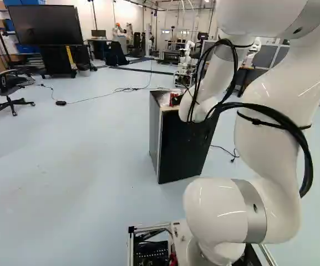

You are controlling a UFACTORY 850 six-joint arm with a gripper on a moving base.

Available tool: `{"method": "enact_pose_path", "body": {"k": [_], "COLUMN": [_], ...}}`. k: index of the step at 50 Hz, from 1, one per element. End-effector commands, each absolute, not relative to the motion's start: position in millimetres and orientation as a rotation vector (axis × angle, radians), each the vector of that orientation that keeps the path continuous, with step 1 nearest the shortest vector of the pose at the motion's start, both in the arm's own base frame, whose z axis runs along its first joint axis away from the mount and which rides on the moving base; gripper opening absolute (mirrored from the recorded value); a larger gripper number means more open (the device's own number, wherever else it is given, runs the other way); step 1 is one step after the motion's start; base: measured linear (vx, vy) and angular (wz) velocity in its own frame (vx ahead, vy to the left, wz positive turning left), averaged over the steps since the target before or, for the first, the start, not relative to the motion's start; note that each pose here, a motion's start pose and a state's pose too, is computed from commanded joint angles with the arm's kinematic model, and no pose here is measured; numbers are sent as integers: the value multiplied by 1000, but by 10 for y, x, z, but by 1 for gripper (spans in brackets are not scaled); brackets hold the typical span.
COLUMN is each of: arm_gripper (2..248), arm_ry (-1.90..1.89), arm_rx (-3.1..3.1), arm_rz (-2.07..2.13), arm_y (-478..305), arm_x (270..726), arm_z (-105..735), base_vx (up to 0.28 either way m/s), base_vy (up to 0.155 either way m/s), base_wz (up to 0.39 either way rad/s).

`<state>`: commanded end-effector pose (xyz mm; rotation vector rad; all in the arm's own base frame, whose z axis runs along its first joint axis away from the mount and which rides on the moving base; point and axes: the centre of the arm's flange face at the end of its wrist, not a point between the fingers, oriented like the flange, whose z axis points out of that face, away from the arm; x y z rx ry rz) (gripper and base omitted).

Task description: Grab a drink from the fridge

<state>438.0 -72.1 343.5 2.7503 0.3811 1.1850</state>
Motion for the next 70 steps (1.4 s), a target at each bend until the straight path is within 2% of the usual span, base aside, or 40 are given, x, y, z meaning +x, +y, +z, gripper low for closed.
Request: {"method": "enact_pose_path", "body": {"k": [38, 70], "arm_gripper": [247, 247], "arm_ry": [229, 17], "arm_rx": [2481, 2284], "arm_rz": [1715, 1939], "arm_y": [-400, -253], "arm_x": [4321, 4822], "arm_z": [3752, 3859], "base_vx": [0, 0], "base_vy": [0, 0], "base_wz": [0, 0]}}
